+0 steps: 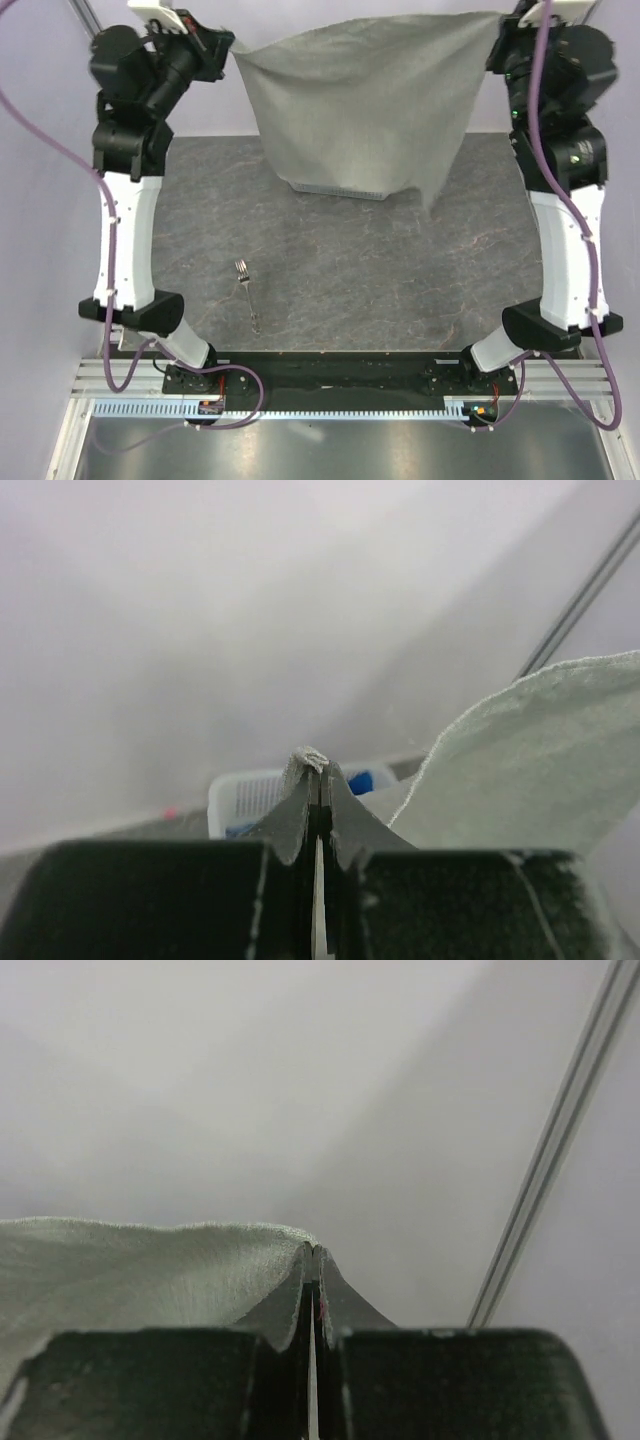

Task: Fold the napkin, place the utensils inside, and roll it up
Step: Flatten the napkin out

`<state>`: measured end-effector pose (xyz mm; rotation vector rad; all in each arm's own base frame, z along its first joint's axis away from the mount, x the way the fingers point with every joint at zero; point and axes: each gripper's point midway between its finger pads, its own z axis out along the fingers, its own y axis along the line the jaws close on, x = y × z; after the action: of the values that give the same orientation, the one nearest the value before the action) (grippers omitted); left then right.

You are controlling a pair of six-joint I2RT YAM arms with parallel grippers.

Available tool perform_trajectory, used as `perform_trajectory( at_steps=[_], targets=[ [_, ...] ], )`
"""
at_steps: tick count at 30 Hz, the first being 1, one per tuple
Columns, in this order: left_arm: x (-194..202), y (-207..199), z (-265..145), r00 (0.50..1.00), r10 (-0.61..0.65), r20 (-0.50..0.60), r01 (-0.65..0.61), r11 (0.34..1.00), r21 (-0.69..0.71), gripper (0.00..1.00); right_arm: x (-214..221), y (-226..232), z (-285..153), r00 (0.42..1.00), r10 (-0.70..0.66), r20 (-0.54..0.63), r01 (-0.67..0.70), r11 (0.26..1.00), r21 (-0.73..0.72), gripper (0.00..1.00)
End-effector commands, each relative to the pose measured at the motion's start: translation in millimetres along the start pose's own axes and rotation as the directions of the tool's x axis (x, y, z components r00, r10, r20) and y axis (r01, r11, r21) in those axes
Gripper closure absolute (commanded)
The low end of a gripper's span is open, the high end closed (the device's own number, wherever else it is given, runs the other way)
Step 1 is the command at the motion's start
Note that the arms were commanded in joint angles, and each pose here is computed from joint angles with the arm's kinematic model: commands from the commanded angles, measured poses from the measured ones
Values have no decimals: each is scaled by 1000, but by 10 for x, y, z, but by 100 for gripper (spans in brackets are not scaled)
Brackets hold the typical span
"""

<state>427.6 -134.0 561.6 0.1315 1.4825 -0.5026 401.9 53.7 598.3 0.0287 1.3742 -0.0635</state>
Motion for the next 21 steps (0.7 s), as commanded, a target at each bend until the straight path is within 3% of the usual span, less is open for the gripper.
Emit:
perform_trajectory(
  at_steps=[1, 7, 11, 17, 21],
  targets=[
    [-1105, -532, -684, 945, 47, 322, -97, 985, 141, 98, -959, -396, -573, 969, 5, 248, -22, 997, 67, 100],
    [-1070, -725, -1028, 944, 29, 330, -105, 970, 217, 98, -1104, -601, -1166, 952, 41, 302, -63, 996, 63, 100],
    [-714, -605, -1132, 958, 29, 285, -84, 980, 180, 98, -679, -525, -1253, 972, 62, 229, -68, 997, 21, 100],
    [-588, -612, -1553, 953, 32, 301, -83, 984, 157, 98, -316, -580, -1453, 982, 78, 169, -85, 996, 32, 100],
    [-447, -691, -1459, 971, -24, 237, -30, 974, 223, 98, -70, -667, -1383, 992, 59, 108, -70, 992, 107, 100]
  ],
)
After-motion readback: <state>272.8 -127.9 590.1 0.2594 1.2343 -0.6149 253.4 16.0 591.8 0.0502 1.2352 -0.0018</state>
